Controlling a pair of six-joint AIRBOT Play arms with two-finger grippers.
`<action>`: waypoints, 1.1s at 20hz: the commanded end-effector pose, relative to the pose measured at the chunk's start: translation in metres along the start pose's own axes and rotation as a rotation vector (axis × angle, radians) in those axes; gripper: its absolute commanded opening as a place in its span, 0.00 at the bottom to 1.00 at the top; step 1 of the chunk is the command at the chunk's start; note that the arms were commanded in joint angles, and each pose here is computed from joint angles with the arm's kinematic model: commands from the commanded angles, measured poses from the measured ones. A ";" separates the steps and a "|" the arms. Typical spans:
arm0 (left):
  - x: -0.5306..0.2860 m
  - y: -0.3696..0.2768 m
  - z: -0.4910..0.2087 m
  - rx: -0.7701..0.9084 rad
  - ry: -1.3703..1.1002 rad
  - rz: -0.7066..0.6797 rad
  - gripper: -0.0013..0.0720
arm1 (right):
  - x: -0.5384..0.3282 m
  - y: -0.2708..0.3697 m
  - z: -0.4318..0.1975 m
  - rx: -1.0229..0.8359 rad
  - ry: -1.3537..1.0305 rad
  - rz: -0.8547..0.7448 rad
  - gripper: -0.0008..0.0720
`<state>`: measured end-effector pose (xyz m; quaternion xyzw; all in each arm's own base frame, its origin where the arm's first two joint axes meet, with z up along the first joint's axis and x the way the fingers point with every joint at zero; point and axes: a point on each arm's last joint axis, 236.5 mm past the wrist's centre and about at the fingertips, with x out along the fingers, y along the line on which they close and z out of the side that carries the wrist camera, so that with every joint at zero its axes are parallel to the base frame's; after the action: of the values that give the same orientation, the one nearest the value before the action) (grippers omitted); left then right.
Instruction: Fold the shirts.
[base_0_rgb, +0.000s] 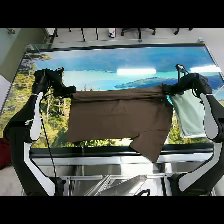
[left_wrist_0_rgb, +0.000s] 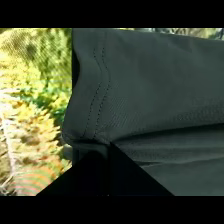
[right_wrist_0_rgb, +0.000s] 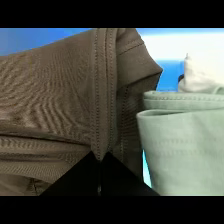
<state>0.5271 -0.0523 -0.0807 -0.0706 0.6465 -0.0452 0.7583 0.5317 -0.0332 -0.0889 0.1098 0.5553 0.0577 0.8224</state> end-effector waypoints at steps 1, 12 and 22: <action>0.005 0.001 0.001 -0.003 -0.011 0.001 0.03 | 0.002 -0.002 -0.001 0.002 0.001 -0.006 0.04; 0.002 -0.015 -0.002 -0.008 0.001 -0.047 0.93 | -0.023 0.021 0.008 0.057 -0.021 0.073 0.52; -0.091 0.047 -0.079 -0.021 0.219 -0.046 0.98 | -0.170 -0.002 -0.084 0.231 0.160 0.071 0.51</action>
<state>0.4818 -0.0193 -0.0158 -0.0863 0.6873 -0.0587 0.7188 0.4542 -0.0481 0.0344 0.1832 0.5645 0.0517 0.8032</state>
